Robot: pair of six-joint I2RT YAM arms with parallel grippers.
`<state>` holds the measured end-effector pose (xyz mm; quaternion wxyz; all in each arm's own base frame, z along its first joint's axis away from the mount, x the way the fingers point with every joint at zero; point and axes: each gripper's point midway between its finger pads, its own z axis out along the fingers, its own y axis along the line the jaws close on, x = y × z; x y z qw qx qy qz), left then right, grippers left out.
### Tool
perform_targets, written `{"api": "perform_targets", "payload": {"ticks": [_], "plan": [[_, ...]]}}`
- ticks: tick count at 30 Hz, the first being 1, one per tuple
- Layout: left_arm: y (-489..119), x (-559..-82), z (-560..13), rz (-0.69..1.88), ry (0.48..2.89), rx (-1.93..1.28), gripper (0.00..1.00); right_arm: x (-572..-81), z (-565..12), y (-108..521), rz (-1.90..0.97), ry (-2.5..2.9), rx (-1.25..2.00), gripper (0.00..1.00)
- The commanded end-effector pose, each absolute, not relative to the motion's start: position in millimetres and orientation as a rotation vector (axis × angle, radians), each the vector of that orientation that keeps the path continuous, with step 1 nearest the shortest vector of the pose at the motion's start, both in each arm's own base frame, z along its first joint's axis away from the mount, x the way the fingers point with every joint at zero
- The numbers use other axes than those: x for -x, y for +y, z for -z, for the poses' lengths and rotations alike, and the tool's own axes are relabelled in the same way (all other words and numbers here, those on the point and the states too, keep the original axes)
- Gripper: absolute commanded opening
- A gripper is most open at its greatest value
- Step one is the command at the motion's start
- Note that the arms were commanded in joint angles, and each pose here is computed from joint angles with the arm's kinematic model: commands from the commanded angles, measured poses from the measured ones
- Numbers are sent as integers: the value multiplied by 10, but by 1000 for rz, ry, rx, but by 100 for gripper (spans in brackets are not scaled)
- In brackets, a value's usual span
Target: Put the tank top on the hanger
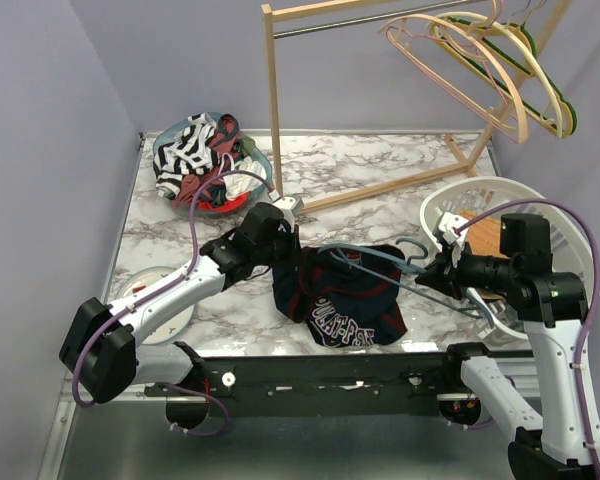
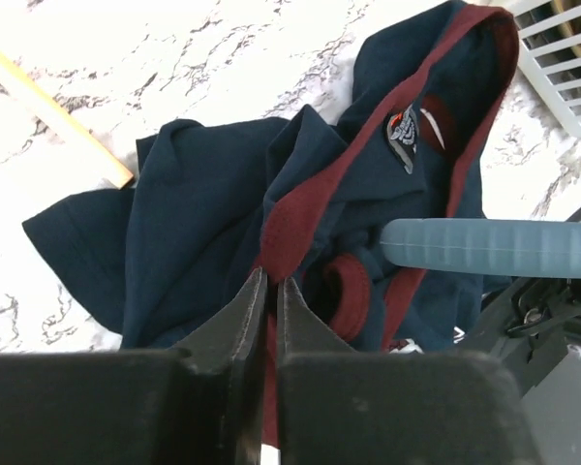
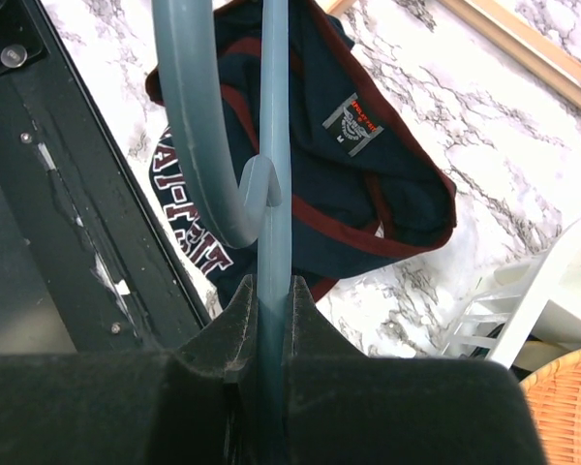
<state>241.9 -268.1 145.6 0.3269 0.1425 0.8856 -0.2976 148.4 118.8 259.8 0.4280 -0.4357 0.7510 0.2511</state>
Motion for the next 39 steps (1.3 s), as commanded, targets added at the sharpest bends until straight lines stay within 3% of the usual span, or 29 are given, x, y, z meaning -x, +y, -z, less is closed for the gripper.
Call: {"api": "perform_targets", "payload": {"ticks": [1,15,28,39], "plan": [[-2815,-2441,-1821,868,2228,-405,0,-1472,-2521,1180,-647,1910,1087,1],[-2877,-2334,-2447,983,2087,-466,0,-1515,-2388,1273,-770,1938,1091,0],[-3124,-2256,-3104,1109,1984,-572,0,-1916,-2608,1529,-931,1765,1173,1],[-3099,-2281,-3117,1027,2006,-634,0,-1908,-2827,1715,-1071,1578,1275,1]]}}
